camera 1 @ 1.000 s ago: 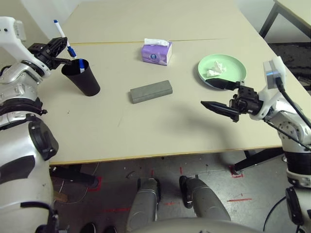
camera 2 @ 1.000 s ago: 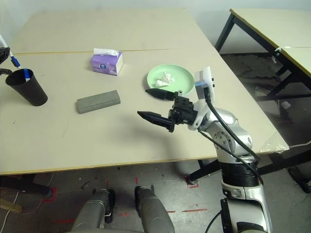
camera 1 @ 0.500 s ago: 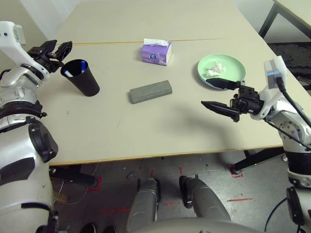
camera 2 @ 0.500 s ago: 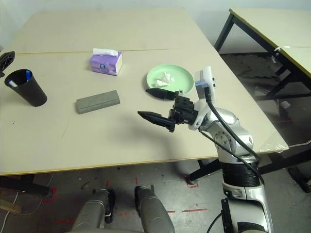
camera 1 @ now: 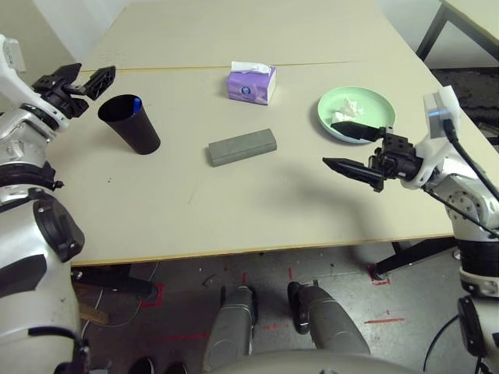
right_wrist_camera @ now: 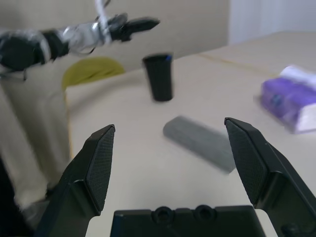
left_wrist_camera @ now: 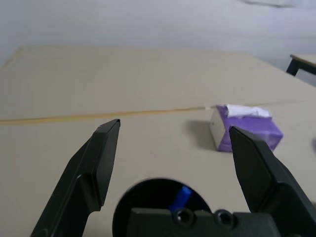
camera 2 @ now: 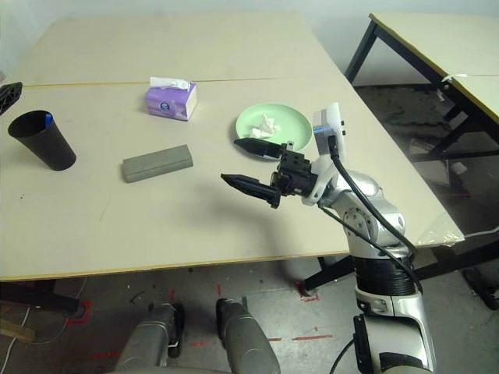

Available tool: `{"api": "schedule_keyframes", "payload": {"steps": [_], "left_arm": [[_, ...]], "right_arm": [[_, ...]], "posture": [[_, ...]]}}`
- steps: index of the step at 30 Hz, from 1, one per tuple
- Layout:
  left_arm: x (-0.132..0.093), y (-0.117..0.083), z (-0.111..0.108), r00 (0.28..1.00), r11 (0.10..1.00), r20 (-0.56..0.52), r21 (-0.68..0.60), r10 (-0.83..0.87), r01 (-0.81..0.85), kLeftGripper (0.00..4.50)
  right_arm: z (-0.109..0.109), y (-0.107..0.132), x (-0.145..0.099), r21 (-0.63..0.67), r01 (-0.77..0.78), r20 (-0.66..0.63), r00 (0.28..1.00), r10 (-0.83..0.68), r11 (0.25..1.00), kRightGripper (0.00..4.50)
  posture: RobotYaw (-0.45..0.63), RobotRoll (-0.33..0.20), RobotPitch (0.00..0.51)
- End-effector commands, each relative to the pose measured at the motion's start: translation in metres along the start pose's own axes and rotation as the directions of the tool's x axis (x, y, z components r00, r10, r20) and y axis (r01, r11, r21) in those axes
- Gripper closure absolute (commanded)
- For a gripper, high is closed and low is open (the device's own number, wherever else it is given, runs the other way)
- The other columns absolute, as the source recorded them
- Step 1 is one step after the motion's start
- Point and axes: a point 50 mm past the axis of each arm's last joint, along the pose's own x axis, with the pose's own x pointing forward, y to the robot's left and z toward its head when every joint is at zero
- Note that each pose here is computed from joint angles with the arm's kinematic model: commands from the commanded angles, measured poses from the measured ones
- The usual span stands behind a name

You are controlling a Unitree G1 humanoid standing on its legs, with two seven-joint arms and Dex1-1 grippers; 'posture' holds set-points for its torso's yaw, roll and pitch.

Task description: Organize and tidy the items on the table.

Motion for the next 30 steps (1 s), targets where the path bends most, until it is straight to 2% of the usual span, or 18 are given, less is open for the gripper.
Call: {"api": "schedule_keyframes", "payload": {"steps": [1, 3, 5, 7, 10, 14, 17, 22, 26, 30], "left_arm": [[-0.010, 0.011, 0.027, 0.992, 0.998, 0.116, -0.025, 0.055, -0.052, 0.03], [-0.019, 0.019, 0.038, 0.980, 0.994, 0.166, -0.036, 0.107, -0.102, 0.03], [-0.033, 0.030, 0.043, 0.965, 0.984, 0.195, -0.039, 0.176, -0.171, 0.03], [-0.049, 0.040, 0.039, 0.951, 0.969, 0.187, -0.035, 0.245, -0.243, 0.03], [-0.070, 0.051, 0.019, 0.938, 0.947, 0.132, -0.012, 0.320, -0.322, 0.03], [-0.087, 0.054, -0.010, 0.929, 0.932, 0.074, -0.010, 0.361, -0.362, 0.03], [-0.093, 0.051, -0.031, 0.930, 0.931, 0.050, -0.020, 0.364, -0.364, 0.03], [-0.094, 0.042, -0.055, 0.939, 0.939, -0.001, -0.025, 0.343, -0.343, 0.03], [-0.093, 0.039, -0.061, 0.942, 0.942, -0.017, -0.022, 0.336, -0.336, 0.03], [-0.095, 0.040, -0.057, 0.942, 0.942, -0.014, -0.008, 0.334, -0.334, 0.03]], "right_arm": [[0.038, -0.015, -0.010, -0.033, 0.159, 0.084, 0.984, -0.156, 0.987, 0.00], [0.053, -0.028, -0.024, -0.062, 0.305, 0.120, 0.948, -0.297, 0.950, 0.00], [0.059, -0.041, -0.049, -0.081, 0.482, 0.138, 0.872, -0.469, 0.872, 0.00], [0.051, -0.050, -0.078, -0.128, 0.621, 0.101, 0.784, -0.612, 0.774, 0.00], [0.028, -0.052, -0.117, -0.181, 0.757, 0.032, 0.643, -0.766, 0.628, 0.00], [-0.001, -0.046, -0.145, -0.222, 0.843, -0.005, 0.502, -0.865, 0.491, 0.00], [-0.018, -0.042, -0.151, -0.187, 0.883, 0.001, 0.438, -0.899, 0.430, 0.00], [-0.038, -0.040, -0.152, -0.150, 0.915, 0.007, 0.380, -0.925, 0.374, 0.00], [-0.045, -0.041, -0.146, -0.144, 0.921, 0.020, 0.368, -0.930, 0.361, 0.00], [-0.050, -0.039, -0.138, -0.131, 0.924, 0.026, 0.366, -0.930, 0.360, 0.00]], "posture": [[-0.10, 0.000, 0.182], [-0.09, 0.000, 0.184], [-0.09, 0.000, 0.188], [-0.09, 0.000, 0.195], [-0.09, 0.000, 0.201], [-0.09, 0.000, 0.204], [-0.09, 0.000, 0.208], [-0.08, 0.000, 0.216], [-0.08, 0.000, 0.232], [-0.04, 0.000, 0.249]]}}
